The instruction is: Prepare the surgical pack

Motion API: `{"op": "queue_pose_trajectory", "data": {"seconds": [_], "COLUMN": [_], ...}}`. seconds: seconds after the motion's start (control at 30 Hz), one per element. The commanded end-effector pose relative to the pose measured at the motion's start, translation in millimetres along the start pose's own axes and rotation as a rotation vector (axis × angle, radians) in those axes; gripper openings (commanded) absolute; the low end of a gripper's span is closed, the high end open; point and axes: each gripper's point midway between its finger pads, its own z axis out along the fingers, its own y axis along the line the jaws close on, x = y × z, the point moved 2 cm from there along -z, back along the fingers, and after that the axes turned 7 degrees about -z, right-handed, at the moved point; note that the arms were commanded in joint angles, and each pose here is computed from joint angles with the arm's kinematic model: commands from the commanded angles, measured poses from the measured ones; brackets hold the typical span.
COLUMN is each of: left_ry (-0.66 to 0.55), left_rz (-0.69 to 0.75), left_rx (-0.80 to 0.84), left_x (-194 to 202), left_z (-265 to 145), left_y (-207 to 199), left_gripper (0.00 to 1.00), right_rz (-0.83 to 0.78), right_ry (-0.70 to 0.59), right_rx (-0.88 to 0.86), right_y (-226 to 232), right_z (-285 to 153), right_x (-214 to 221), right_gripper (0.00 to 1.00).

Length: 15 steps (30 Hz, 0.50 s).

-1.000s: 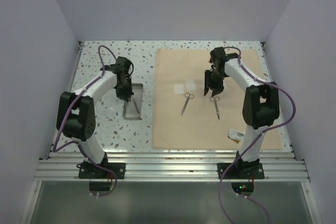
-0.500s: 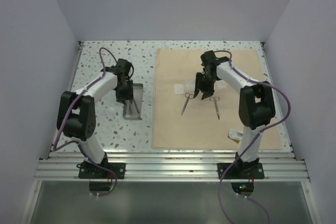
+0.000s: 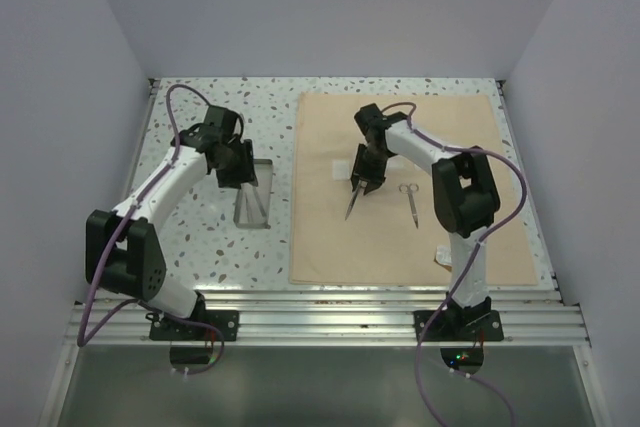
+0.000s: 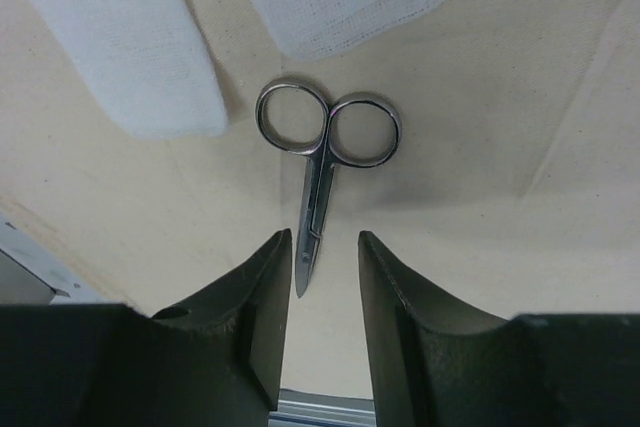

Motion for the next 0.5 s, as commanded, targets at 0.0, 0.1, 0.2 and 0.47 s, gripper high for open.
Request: {"op": "queue_pose_trajectory", "data": {"seconds": [0.0,0.1,0.2,0.47], "left_ry": [0.016,0.025,0.024,0.021], "left_rz": [-0.019,-0.014,-0.007,0.01], "left_rx": [0.058,0.072,0.083,0.104], "left_x": [8,13,13,13], "left_z": [0,1,0,-1], "left_y": [-8,-10,-11,-14], "left_gripper": [0.5,0.5,0.5,0.5], "right_rz": [0.056,0.056,0.055,0.083], "right_ry": [-0.028,-0.019,-0.017,0.023], "right_rx": [0.044,0.071,0.077,0.154], "right_y": [6,10,15,8], "right_z": [4,10,13,33], "right_x": [-7,-3,-1,10], "right_gripper": [0.36,0.35,0.36,0.35]}}
